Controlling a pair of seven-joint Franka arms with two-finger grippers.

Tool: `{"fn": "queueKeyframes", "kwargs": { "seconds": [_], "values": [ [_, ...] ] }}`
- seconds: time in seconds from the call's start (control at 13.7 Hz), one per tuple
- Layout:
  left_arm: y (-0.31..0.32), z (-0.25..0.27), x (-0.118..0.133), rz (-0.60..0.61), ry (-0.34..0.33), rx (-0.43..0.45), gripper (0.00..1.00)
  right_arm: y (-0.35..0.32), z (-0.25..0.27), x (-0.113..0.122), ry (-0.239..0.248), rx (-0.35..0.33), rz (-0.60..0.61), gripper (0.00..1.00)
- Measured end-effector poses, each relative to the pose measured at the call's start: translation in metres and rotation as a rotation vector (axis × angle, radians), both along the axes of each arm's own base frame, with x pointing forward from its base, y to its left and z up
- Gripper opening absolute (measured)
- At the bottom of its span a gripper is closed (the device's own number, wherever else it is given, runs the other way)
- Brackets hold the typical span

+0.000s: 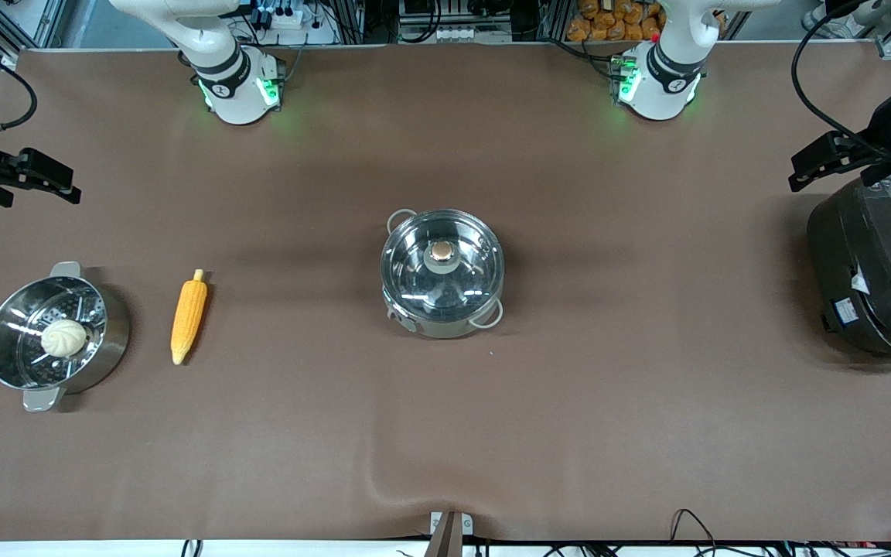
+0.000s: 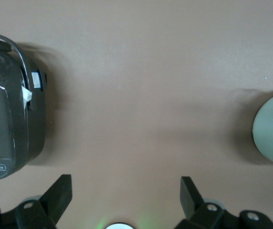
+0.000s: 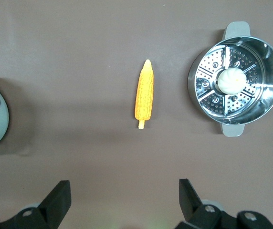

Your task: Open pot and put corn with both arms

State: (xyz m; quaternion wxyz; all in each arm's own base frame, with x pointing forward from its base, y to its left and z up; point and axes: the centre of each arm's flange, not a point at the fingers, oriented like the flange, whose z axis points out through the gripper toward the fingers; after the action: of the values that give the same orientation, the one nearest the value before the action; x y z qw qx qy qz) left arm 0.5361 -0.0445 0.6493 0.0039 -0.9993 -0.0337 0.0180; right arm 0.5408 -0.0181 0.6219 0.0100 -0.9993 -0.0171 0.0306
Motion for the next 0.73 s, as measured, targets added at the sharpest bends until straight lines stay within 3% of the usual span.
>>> {"fn": "queueKeyframes", "kwargs": {
  "seconds": [0.44, 0.73],
  "values": [
    [0.003, 0.0, -0.001, -0.001, 0.006, 0.036, 1.0, 0.0, 0.0, 0.0, 0.0, 0.0, 0.0, 1.0],
    [-0.031, -0.003, -0.003, -0.047, 0.005, 0.059, 1.0, 0.0, -0.002, 0.001, 0.002, 0.0, 0.0, 1.0]
  ]
}}
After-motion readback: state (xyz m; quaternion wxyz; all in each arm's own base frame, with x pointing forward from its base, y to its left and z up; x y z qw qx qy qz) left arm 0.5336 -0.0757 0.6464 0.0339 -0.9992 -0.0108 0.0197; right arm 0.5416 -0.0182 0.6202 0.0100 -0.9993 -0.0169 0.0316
